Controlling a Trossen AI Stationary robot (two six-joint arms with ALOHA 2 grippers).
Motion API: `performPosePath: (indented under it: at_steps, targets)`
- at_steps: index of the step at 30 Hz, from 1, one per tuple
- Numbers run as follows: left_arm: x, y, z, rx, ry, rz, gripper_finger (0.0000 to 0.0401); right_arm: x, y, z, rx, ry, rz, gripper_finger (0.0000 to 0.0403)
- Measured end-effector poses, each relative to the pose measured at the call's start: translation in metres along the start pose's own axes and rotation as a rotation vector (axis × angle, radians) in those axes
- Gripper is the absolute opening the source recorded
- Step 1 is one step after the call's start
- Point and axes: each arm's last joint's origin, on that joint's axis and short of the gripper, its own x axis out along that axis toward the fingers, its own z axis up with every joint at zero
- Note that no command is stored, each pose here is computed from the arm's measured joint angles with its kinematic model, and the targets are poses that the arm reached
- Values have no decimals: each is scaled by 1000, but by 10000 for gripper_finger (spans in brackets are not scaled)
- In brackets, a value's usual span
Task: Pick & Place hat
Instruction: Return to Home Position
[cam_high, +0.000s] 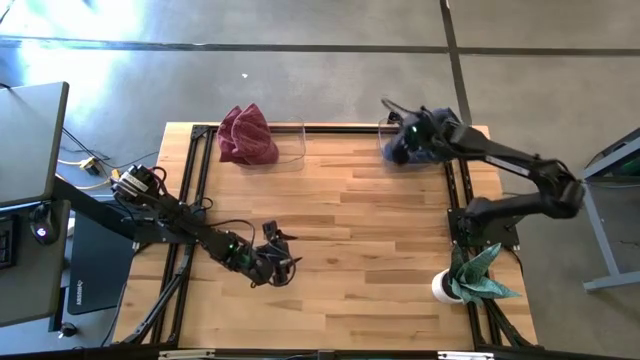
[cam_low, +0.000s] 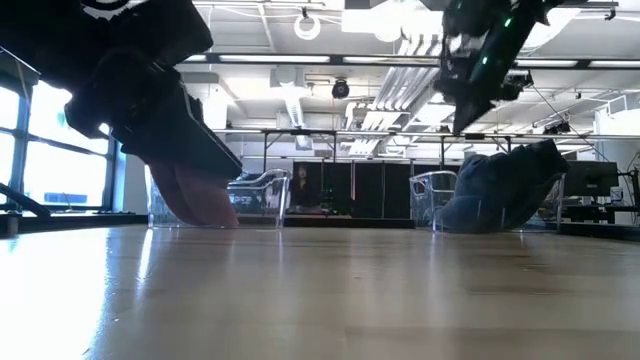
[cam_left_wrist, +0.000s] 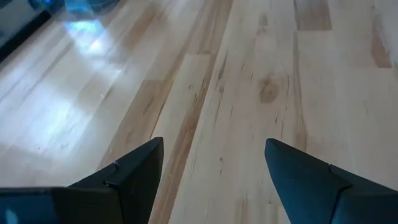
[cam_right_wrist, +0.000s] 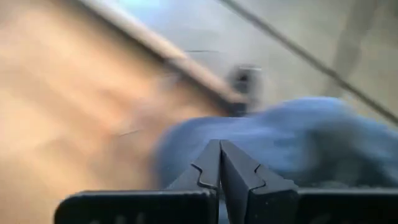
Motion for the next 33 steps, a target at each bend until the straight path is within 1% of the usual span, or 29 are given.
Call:
performPosePath:
  at_steps: [2, 4, 6, 8, 11, 14, 16, 18, 19, 22, 25, 27, 30, 33]
  targets:
    - [3, 3, -1, -21, 21, -1, 275, -20, 13, -5, -46, -21, 162, 2]
    - [6, 7, -1, -57, 50, -29, 275, -40, 27, -12, -104, -51, 315, 4]
    - [9, 9, 0, -89, 68, -54, 275, -56, 40, -23, -154, -109, 452, 3]
    - [10, 9, 0, -105, 76, -68, 275, -66, 50, -41, -200, -164, 589, 2]
    - [9, 8, 0, -103, 68, -61, 275, -67, 63, -74, -225, -258, 786, 3]
    - [9, 9, 1, -99, 60, -46, 275, -58, 72, -110, -227, -354, 998, 5]
    - [9, 9, 2, -89, 47, -50, 275, -49, 75, -133, -209, -426, 1132, 4]
    - [9, 8, 4, -82, 34, -56, 275, -41, 74, -153, -182, -496, 1231, 2]
    - [8, 8, 5, -74, 31, -59, 275, -37, 73, -162, -168, -521, 1260, 2]
    - [6, 10, 9, -64, 2, -51, 272, -24, 66, -185, -137, -587, 1290, 3]
    - [-4, 17, 20, -68, -51, 12, 248, -23, 65, -188, -156, -555, 1279, 1]
    - [-12, 27, 28, -82, -71, 65, 223, -23, 64, -189, -184, -563, 1302, 2]
    - [-26, 49, 39, -112, -62, 108, 175, -26, 60, -189, -224, -607, 1349, 1]
    - [-45, 73, 51, -144, -72, 133, 117, -26, 55, -188, -234, -614, 1348, 2]
